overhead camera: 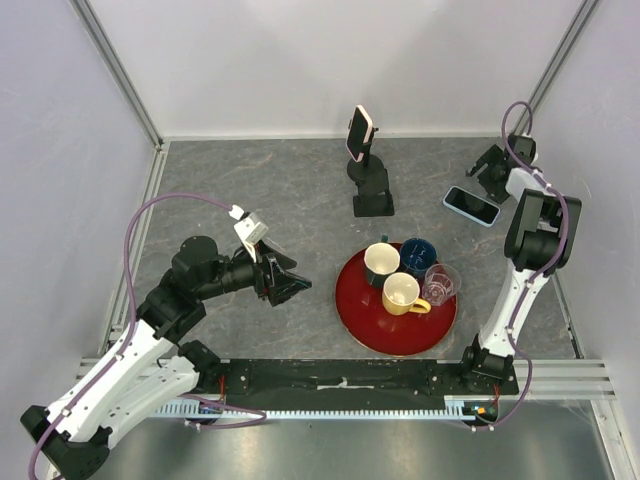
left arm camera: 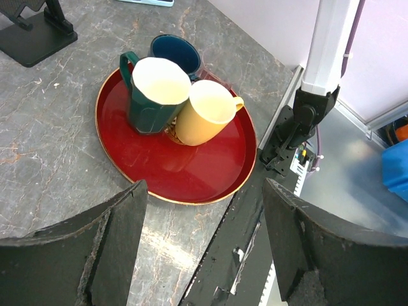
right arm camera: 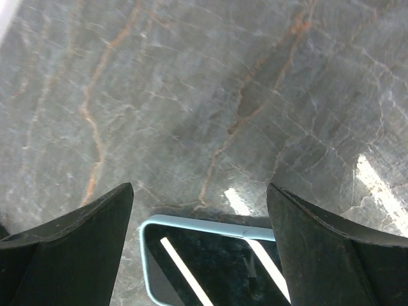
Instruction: Place the phone on the phone stand
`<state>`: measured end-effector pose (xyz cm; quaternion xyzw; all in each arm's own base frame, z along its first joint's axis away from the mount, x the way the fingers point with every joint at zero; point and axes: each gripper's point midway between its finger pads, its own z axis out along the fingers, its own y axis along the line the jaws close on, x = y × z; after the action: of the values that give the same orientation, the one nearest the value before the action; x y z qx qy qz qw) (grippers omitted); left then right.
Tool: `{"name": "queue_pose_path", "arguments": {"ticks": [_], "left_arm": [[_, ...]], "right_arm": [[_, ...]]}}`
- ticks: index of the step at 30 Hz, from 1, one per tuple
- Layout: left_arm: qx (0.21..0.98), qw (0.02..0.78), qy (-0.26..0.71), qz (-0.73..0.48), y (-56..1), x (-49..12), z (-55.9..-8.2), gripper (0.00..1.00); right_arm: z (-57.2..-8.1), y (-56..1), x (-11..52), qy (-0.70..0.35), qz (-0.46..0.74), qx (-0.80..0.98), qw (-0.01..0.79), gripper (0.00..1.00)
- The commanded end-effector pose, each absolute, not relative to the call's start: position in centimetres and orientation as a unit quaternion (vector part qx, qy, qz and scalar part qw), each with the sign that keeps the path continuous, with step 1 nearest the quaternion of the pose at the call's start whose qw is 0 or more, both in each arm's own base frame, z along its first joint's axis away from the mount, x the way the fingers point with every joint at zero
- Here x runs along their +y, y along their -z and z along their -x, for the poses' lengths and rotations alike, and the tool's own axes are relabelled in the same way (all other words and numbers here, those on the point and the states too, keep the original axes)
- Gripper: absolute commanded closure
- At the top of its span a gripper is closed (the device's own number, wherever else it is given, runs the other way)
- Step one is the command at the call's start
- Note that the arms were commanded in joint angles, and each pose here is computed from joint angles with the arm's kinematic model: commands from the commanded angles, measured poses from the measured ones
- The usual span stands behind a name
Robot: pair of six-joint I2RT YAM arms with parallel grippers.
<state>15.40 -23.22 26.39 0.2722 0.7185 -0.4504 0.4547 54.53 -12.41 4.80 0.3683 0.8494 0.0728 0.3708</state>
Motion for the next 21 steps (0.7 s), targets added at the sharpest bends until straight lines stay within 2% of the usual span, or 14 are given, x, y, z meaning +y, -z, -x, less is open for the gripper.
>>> {"name": "queue_pose_path", "arguments": {"ticks": [1,9,12,19,21], "left_arm": [[0.718,0.467,0.432,-0.282,-26.0,-23.0,-15.9,0.21],[0.722,0.464,0.43,-0.28,-25.7,-23.0,-16.1,0.21],[0.723,0.466,0.428,-0.276,-25.6,-22.8,-16.3,0.21],[0.723,0.464,0.431,-0.275,-25.6,-22.9,-16.4,0.21],[0.724,0.463,0.431,-0.275,-25.5,-22.9,-16.4,0.21]], "right_arm": [[-54.0,-3.6,-12.7,-0.059,-0.393,0.849,0.348,0.08],[-51.5,-3.1,-11.7,-0.048,-0.369,0.868,0.33,0.08],[-48.5,-2.4,-10.6,-0.049,-0.369,0.876,0.307,0.07],[-44.6,-4.0,-8.7,-0.06,-0.334,0.888,0.31,0.06],[-44.4,-4.6,-8.6,-0.053,-0.308,0.897,0.312,0.04]]}}
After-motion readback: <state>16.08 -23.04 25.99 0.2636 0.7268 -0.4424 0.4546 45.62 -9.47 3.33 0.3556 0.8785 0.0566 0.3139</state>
